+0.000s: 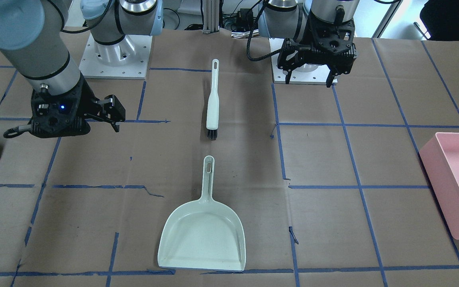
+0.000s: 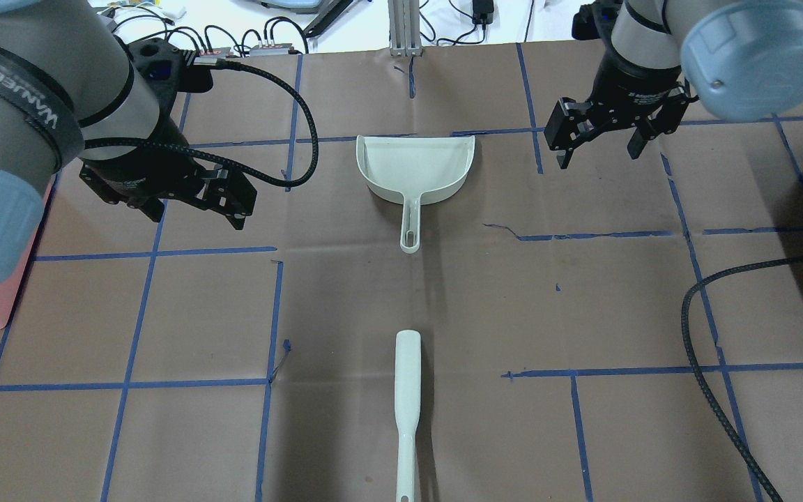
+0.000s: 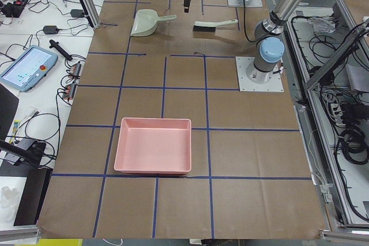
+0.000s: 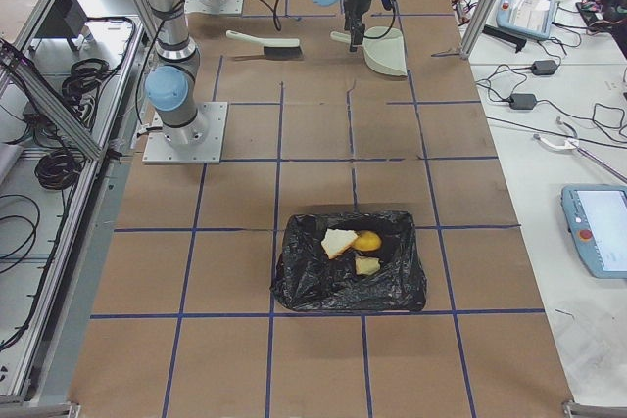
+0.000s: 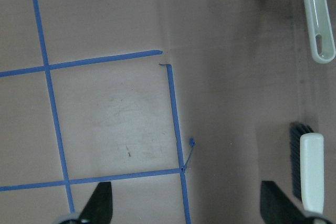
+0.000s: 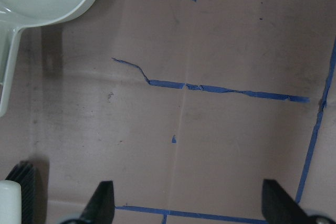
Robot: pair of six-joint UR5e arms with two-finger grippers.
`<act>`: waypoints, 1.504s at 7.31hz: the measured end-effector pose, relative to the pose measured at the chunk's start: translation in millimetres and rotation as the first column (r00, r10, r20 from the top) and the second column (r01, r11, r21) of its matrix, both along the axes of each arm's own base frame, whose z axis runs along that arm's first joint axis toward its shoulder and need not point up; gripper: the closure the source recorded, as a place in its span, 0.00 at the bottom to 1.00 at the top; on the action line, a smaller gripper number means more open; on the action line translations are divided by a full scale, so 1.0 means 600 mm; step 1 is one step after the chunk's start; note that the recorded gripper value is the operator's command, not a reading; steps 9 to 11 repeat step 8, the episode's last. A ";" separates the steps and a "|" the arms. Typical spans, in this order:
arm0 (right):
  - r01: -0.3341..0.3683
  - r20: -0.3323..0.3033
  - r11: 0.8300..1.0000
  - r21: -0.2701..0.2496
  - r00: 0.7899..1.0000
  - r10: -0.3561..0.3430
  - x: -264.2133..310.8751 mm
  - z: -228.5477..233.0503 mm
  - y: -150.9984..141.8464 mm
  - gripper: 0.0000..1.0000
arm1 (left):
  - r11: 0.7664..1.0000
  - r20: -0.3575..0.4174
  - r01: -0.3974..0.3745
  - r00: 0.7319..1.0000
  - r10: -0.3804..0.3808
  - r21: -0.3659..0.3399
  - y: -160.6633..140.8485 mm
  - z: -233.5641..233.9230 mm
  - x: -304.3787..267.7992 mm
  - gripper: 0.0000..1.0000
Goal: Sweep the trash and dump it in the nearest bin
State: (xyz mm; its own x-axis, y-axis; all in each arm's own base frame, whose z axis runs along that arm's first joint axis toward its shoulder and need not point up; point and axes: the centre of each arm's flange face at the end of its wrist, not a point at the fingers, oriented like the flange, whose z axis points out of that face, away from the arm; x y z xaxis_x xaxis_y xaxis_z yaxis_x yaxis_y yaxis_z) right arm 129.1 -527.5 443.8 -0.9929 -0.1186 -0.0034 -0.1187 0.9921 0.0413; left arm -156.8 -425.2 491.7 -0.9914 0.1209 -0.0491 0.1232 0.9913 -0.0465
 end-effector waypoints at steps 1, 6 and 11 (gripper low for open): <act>0.003 -0.003 1.000 -0.003 1.000 -0.003 0.001 0.028 0.029 0.00 | 1.000 0.000 -0.001 1.000 0.001 0.001 0.000 0.000 0.000 0.00; 0.002 -0.005 1.000 -0.003 1.000 -0.002 0.000 0.047 0.057 0.00 | 1.000 0.000 -0.007 1.000 0.007 0.000 -0.001 0.000 0.000 0.00; 0.002 -0.006 1.000 -0.004 1.000 -0.002 -0.001 0.047 0.057 0.00 | 1.000 0.000 -0.008 1.000 0.008 -0.001 0.000 0.000 0.000 0.00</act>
